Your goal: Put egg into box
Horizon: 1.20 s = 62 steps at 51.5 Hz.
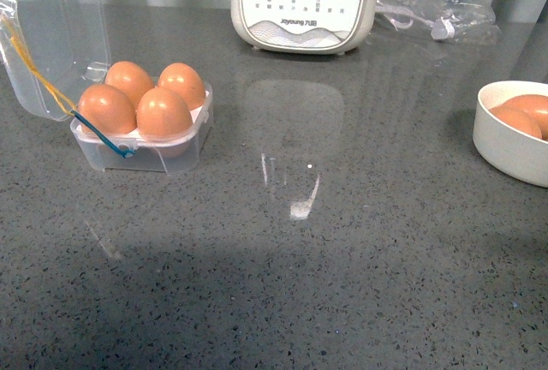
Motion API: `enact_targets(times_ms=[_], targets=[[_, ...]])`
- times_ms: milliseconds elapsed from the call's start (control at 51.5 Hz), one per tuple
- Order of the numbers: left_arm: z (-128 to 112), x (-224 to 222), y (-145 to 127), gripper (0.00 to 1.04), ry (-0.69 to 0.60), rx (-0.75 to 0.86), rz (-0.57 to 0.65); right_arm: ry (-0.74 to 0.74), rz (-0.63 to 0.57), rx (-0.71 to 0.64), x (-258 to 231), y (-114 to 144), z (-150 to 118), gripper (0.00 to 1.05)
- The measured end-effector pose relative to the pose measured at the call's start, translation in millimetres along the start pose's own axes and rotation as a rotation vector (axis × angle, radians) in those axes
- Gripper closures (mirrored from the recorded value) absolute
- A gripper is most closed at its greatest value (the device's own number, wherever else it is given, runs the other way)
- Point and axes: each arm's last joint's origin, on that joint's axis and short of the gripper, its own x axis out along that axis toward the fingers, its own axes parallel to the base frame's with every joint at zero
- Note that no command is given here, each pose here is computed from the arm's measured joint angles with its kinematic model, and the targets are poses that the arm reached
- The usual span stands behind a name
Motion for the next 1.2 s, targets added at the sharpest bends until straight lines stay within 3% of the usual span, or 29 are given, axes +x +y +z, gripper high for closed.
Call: enact_targets(times_ms=[505,1203], targets=[[0.0,0.0,0.0,0.07,0.0,0.0,0.0,0.003,-0.008,0.002,-37.1,-20.1,-22.2,1.01],[0.0,0.0,0.0,0.07,0.0,0.0,0.0,-0.02,-0.008,0.002,-58.3,-19.9,-16.7,1.01]])
